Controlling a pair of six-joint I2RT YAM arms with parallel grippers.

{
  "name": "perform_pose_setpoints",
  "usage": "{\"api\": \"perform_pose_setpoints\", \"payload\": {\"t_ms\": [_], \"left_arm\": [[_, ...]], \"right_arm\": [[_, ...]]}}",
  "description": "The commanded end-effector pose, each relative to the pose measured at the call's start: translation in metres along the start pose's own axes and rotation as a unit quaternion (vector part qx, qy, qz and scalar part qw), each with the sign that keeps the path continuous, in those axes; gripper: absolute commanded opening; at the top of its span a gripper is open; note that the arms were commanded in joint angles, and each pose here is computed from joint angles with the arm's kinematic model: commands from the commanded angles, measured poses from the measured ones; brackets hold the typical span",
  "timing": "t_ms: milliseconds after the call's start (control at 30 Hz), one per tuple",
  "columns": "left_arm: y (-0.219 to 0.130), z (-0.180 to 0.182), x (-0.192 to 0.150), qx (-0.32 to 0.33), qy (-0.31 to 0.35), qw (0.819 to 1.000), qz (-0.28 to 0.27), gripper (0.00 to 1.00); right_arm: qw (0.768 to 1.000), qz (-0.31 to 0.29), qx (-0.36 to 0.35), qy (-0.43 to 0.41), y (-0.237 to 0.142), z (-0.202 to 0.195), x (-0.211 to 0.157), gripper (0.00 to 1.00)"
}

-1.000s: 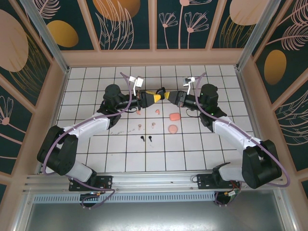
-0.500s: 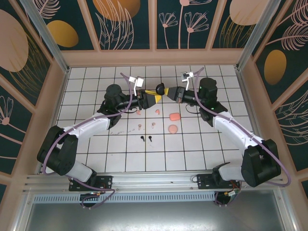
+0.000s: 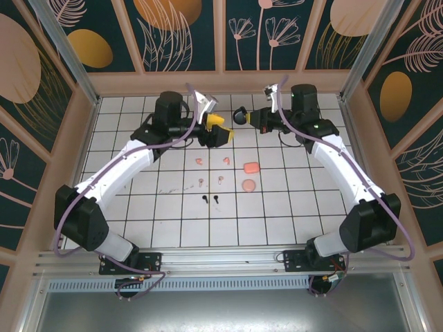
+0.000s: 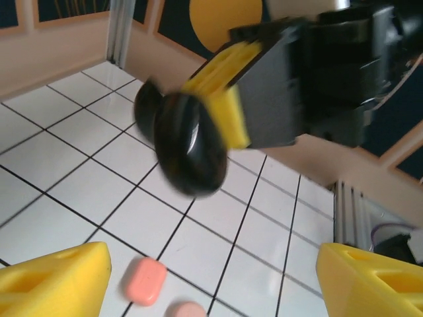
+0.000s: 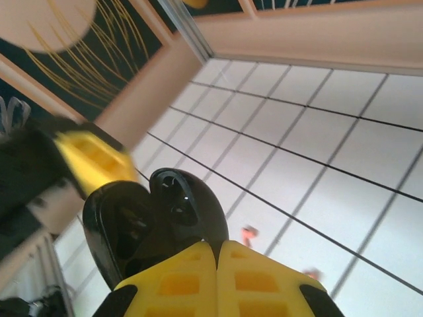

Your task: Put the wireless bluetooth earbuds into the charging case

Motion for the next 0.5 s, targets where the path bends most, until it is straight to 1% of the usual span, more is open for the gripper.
{"api": "perform_pose_setpoints", "payload": {"t_ms": [0,167,300,367,467], "left_arm": [[0.000,0.008,-0.019,-0.010,0.007,0.996,0.085,0.80],[0.006,0.014,-0.016,-0.047,-0.003,0.990,0.131,0.78],[0.016,0.019,-0.019,-0.077,-0.019,0.983,0.165,0.73],[0.020,0.018,-0.019,-0.095,-0.027,0.980,0.175,0.71],[0.022,0.015,-0.017,-0.118,-0.033,0.977,0.173,0.70]], "right_arm": [[0.997,0.069,-0.009,-0.038,-0.002,-0.003,-0.024,0.00],[0.996,0.076,0.003,-0.051,-0.008,0.005,-0.032,0.00],[0.995,0.076,0.012,-0.056,-0.012,0.012,-0.035,0.00],[0.995,0.075,0.018,-0.057,-0.012,0.015,-0.035,0.00],[0.995,0.077,0.022,-0.059,-0.009,0.018,-0.037,0.00]]}}
Point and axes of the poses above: each hand's point on the last joint's axis, 136 mm out from that joint toward the fingers, its own y axis out along the fingers, its own z axis along the line the jaws close on, x = y × z, the point moved 4 cm from there along -y, back along the fingers, and after that the axes turned 9 degrees about -y, right-handed, at the moved point
